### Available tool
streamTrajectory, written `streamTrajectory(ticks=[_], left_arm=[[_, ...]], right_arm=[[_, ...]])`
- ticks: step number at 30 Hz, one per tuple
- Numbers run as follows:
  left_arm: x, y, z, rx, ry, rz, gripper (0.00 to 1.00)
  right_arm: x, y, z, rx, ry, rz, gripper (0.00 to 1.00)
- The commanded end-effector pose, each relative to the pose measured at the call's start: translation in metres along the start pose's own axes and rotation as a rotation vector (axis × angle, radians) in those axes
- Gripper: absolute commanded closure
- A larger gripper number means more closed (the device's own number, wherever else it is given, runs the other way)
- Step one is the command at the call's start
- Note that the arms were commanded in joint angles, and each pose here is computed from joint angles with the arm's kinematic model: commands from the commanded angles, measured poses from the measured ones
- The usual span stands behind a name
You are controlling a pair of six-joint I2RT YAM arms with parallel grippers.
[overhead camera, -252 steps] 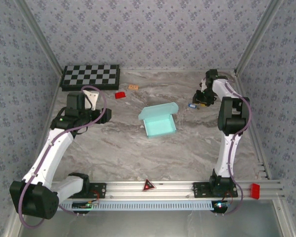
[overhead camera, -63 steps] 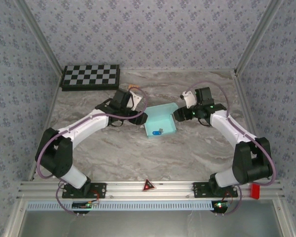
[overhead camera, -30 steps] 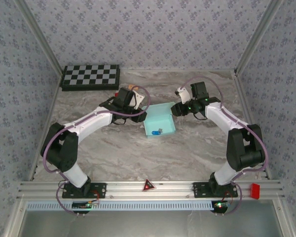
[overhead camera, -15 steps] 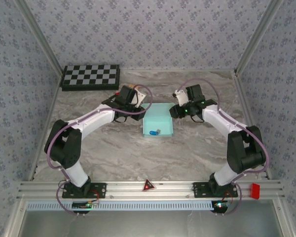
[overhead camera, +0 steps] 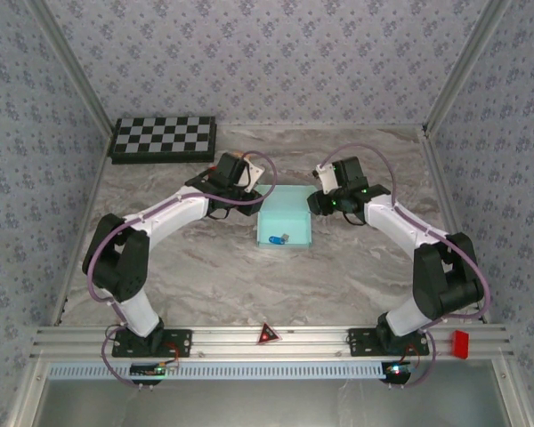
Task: Fold the paper box
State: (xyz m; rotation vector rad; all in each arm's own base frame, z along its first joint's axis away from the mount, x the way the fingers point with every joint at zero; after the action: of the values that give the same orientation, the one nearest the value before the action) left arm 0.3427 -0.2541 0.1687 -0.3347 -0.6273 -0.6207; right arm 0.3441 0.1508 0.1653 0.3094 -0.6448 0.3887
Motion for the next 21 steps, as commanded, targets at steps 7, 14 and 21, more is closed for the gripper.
streamTrajectory(ticks=[7,14,21], left_arm=[[0.0085,-0.0049,0.0072,-0.011,-0.015,-0.024,0.70],[0.0117,-0.0041,0.0103,-0.003,-0.025,-0.030,0.69],[0.0124,-0.0042,0.0128,-0.003,-0.028,-0.039,0.69]], right_arm=[[0.0040,-0.0001,0.0053,-0.023,0.023,0.032,0.68],[0.0057,0.0007,0.0055,-0.028,0.028,0.041,0.71],[0.0091,0.0003,0.0068,-0.048,0.023,0.056,0.72]])
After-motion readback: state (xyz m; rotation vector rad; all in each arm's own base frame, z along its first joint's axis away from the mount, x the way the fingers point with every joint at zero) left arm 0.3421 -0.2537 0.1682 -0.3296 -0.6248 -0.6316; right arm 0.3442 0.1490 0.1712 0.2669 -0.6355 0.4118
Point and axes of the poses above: each hand's point on the last joint's axis, 136 mm out from that joint toward the fingers, its own z axis back along the fingers, its own y axis along the line the jaws close on, x = y × z, the point moved 5 cm from there along z, back along the fingers, and after that the axes turned 3 degrees about -z, right-handed, at the moved point
